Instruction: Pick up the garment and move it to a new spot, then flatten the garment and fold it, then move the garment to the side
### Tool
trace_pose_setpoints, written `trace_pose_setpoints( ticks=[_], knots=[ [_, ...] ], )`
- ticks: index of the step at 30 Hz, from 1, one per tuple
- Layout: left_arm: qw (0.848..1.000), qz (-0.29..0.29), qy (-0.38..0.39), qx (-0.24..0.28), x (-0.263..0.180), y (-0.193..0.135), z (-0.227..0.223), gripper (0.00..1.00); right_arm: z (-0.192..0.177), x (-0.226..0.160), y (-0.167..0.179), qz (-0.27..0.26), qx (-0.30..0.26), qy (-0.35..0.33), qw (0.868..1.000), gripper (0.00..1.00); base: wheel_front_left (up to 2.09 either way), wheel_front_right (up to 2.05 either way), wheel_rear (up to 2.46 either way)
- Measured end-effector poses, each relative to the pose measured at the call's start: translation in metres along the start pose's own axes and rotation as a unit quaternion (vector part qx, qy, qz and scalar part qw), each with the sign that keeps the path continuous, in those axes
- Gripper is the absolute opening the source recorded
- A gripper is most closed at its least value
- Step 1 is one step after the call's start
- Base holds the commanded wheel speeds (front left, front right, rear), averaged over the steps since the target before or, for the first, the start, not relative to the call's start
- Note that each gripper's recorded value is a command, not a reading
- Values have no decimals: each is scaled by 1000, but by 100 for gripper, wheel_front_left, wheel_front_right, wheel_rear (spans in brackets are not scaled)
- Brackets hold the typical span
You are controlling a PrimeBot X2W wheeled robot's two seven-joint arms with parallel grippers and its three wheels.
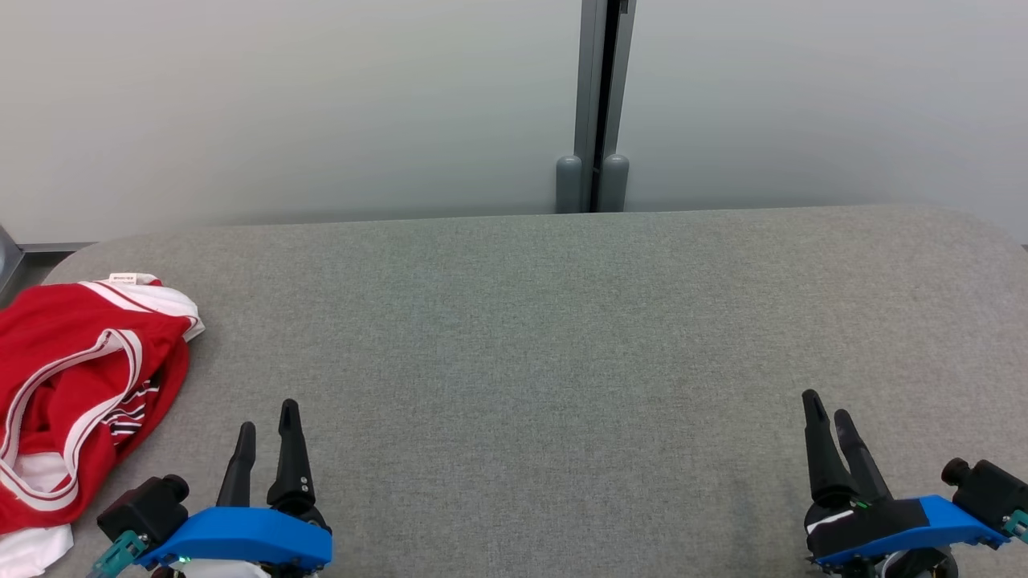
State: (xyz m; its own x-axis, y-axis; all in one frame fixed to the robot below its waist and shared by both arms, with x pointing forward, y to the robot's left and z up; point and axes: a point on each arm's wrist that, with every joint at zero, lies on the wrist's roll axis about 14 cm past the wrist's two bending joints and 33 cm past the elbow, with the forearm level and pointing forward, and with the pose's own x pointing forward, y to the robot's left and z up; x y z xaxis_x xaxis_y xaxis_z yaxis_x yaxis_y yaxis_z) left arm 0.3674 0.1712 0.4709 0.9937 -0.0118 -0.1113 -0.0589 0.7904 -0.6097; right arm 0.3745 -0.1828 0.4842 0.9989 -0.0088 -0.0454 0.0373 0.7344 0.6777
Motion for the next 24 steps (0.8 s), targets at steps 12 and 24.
trace_pose_setpoints(
  ticks=[12, 24],
  knots=[
    [997, -14, -6, 69, -1, -7, -1, 100, 0, 0, 5, 12, -56, -6, 998, 100, 0, 0, 0],
    [991, -24, -13, 130, -2, -10, -2, 100, 1, -1, 9, 23, -109, -12, 994, 100, 0, 0, 0]
  ],
)
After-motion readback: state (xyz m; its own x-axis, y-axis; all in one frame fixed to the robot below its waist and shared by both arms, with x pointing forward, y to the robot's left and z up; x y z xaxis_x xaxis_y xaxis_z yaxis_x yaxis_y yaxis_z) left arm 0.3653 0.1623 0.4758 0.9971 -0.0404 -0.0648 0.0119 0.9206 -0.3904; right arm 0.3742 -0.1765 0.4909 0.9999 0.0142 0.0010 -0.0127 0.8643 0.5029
